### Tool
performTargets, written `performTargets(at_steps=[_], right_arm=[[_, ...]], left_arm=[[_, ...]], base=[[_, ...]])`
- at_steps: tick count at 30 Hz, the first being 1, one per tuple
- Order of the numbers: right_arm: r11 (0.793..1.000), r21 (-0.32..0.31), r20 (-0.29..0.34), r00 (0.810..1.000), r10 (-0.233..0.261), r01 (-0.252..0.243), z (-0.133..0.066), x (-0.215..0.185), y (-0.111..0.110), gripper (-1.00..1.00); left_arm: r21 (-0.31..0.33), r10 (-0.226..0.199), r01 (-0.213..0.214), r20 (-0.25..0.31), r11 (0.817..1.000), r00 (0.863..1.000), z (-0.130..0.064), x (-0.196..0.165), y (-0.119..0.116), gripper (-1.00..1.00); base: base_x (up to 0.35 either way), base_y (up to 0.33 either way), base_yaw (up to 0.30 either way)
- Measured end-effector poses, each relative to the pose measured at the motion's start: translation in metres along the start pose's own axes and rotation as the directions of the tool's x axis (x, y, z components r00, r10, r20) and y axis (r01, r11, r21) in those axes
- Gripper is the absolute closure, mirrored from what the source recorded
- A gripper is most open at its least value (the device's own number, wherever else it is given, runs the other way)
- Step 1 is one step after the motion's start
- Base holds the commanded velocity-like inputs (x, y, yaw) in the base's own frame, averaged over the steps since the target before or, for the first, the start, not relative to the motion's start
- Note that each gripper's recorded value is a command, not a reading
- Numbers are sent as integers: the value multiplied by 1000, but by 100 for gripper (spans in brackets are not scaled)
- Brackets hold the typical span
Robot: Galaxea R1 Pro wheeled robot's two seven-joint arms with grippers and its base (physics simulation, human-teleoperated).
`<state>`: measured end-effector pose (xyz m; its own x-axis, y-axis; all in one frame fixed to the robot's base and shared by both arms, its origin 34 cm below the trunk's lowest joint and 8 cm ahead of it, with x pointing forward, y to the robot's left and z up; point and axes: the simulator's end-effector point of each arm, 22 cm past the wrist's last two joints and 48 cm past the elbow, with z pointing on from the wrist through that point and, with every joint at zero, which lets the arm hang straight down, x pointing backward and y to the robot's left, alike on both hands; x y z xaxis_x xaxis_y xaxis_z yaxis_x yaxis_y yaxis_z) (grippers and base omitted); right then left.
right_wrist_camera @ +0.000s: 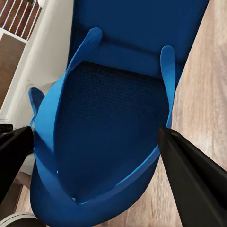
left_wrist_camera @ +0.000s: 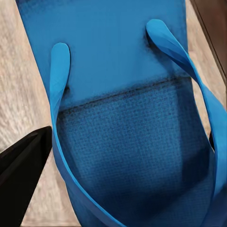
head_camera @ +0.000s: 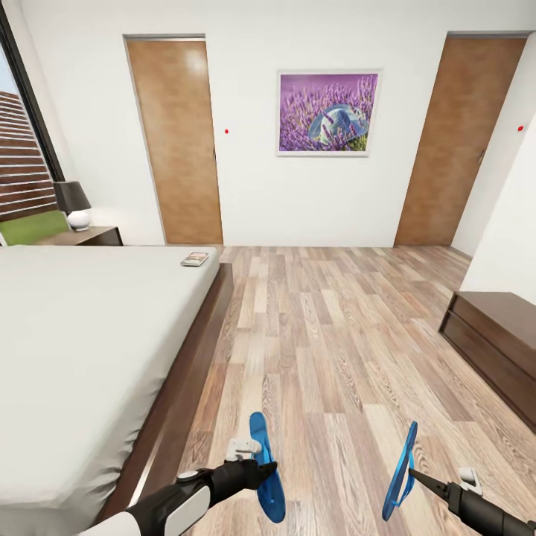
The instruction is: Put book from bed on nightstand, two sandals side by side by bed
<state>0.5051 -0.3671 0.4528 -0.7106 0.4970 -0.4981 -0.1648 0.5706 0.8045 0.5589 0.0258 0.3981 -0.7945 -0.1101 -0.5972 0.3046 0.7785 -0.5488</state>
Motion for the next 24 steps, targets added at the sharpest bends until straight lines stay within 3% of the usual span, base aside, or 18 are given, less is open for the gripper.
performTargets(at_steps=[3, 7, 24], right_arm=[[1000, 0, 0, 1000, 1, -1, 0, 0, 0, 100], [1000, -1, 0, 1000, 2, -2, 0, -4, 5, 100], [999, 4, -6, 999, 35, -35, -2, 4, 6, 100]], left_arm=[[-56, -12, 11, -24, 998, 1000, -9, 15, 33, 100], [-30, -15, 14, -18, 999, 1000, -24, 21, 50, 100], [-12, -23, 23, -29, 1000, 999, -32, 33, 52, 100]], base=[[0, 0, 0], [0, 0, 0], [0, 0, 0]])
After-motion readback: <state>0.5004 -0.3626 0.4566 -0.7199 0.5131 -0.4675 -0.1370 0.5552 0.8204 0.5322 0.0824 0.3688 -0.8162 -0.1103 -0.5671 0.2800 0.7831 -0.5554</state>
